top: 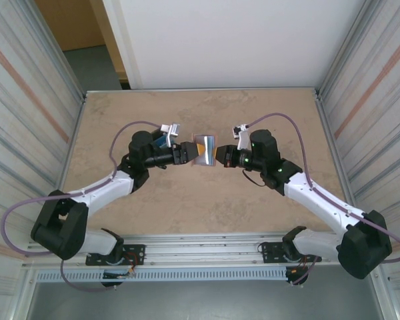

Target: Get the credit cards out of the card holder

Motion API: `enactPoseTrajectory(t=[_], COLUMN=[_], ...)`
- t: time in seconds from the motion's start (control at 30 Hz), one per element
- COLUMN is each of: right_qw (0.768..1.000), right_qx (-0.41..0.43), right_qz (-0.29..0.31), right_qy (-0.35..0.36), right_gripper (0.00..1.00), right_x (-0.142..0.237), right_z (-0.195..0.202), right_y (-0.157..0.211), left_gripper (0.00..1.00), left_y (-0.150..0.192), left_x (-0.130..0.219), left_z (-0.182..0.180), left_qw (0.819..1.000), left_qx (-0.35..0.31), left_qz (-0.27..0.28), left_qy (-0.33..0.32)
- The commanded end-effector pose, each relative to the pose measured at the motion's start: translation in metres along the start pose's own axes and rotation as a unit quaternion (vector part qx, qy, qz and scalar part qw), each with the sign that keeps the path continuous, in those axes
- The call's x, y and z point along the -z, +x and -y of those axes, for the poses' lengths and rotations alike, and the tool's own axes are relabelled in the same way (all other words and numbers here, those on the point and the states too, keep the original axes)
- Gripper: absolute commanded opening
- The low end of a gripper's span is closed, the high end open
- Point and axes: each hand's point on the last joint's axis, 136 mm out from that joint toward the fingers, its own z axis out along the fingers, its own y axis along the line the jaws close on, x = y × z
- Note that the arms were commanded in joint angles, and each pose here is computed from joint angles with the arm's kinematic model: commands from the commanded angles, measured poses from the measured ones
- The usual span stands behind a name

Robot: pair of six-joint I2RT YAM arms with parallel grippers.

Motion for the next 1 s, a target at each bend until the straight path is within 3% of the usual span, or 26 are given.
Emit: enactPoseTrajectory(t=[0.0,0.33,0.53,0.8,0.97], right_qw=[0.999,0.998,0.998,0.998,0.998], right_qx=[0.027,0.034,0.037,0.044,0.060], right_qz=[0.027,0.040,0.047,0.047,0.026], right_qy=[0.013,0.022,0.028,0.026,0.001], right_gripper=[0.00,0.00,0.00,0.00,0.00], right_x=[0.011,0.016,0.023,0.028,0.028], right_z=[-0.009,-0.014,-0.014,-0.018,-0.029], right_y=[-0.017,-0.020,-0.021,-0.020,-0.016], left_gripper=[0.98,0.61,0.47,0.19,0.13], left_y=[-0.004,0.003,0.005,0.006,0.007], left_x=[0.003,0.001,0.003,0.004,0.004], left_z=[0.010,0.004,-0.001,-0.005,-0.007], left_qw=[0.999,0.998,0.996,0.995,0.994], left_qx=[-0.035,-0.043,-0.051,-0.052,-0.053], left_qz=[0.001,-0.015,-0.020,-0.022,-0.023], left_qy=[-0.012,-0.044,-0.070,-0.084,-0.093])
